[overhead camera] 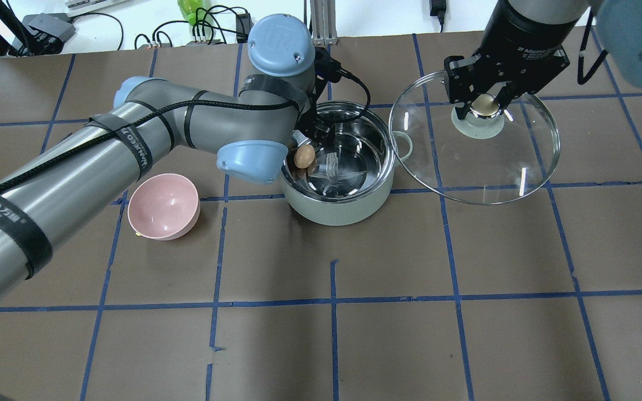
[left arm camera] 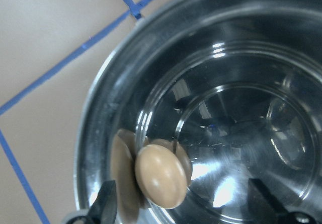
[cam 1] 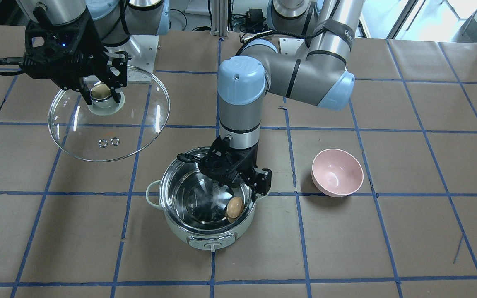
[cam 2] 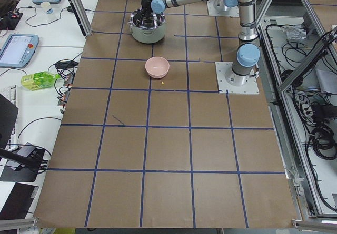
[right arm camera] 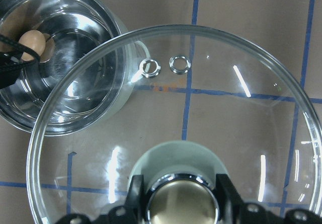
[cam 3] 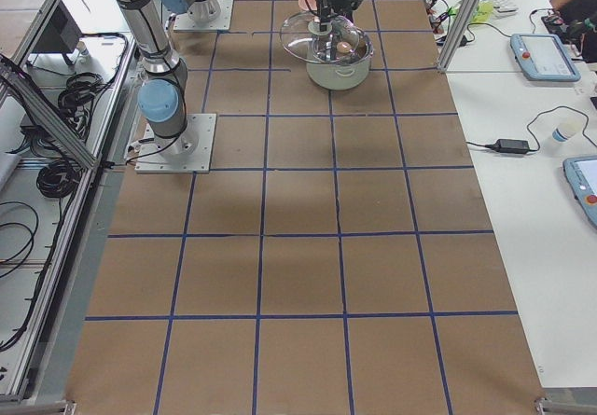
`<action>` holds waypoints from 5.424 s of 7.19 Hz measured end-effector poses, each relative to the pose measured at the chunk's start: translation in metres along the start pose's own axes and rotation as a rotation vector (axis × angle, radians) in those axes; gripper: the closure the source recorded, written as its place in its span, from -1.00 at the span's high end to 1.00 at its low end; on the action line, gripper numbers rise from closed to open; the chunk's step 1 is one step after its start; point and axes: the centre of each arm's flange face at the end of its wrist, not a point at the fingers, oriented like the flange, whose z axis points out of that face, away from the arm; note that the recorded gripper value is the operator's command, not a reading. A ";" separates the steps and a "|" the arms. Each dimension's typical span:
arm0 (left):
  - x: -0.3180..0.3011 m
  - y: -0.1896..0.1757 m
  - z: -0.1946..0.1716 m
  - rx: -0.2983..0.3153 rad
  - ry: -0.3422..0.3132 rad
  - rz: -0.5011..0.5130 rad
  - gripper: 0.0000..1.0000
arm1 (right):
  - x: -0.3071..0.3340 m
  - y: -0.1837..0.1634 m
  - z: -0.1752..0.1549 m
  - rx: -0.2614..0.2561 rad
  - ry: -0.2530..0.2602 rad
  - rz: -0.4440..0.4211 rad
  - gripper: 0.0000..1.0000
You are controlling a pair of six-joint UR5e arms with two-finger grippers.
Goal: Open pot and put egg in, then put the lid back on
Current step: 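Open the left gripper to release the egg and withdraw it upward, then carry the glass lid back over the pot and lower it on with the right gripper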
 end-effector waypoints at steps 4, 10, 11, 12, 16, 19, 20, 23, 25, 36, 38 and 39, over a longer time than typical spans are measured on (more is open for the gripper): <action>-0.122 0.077 -0.103 -0.157 0.116 -0.237 0.99 | -0.048 -0.052 0.071 -0.006 -0.026 -0.049 -1.00; -0.166 0.134 -0.208 -0.268 0.127 -0.548 1.00 | -0.170 -0.096 0.153 0.005 0.017 0.017 -0.99; -0.166 0.137 -0.208 -0.279 0.120 -0.554 1.00 | -0.175 -0.100 0.156 0.012 0.016 0.033 -0.99; -0.168 0.138 -0.204 -0.288 0.111 -0.527 0.99 | -0.178 -0.103 0.159 0.021 0.013 0.043 -0.99; -0.177 0.133 -0.197 -0.268 0.103 -0.484 1.00 | -0.184 -0.107 0.165 0.043 0.000 0.070 -0.99; -0.177 0.133 -0.193 -0.257 0.111 -0.489 1.00 | -0.185 -0.101 0.173 0.024 -0.001 0.067 -0.99; -0.177 0.133 -0.192 -0.257 0.114 -0.489 1.00 | -0.185 -0.100 0.175 0.022 0.002 0.066 -0.99; -0.177 0.133 -0.192 -0.257 0.114 -0.490 1.00 | -0.185 -0.100 0.176 0.024 0.007 0.065 -0.99; -0.177 0.133 -0.192 -0.256 0.114 -0.491 1.00 | -0.185 -0.098 0.179 0.020 0.006 0.064 -0.99; -0.177 0.133 -0.192 -0.253 0.114 -0.491 1.00 | -0.185 -0.096 0.181 0.017 0.012 0.058 -0.99; -0.177 0.133 -0.192 -0.253 0.114 -0.491 1.00 | -0.185 -0.095 0.182 0.014 0.012 0.057 -0.88; -0.177 0.133 -0.192 -0.253 0.114 -0.491 1.00 | -0.185 -0.095 0.183 0.011 0.009 0.058 -0.45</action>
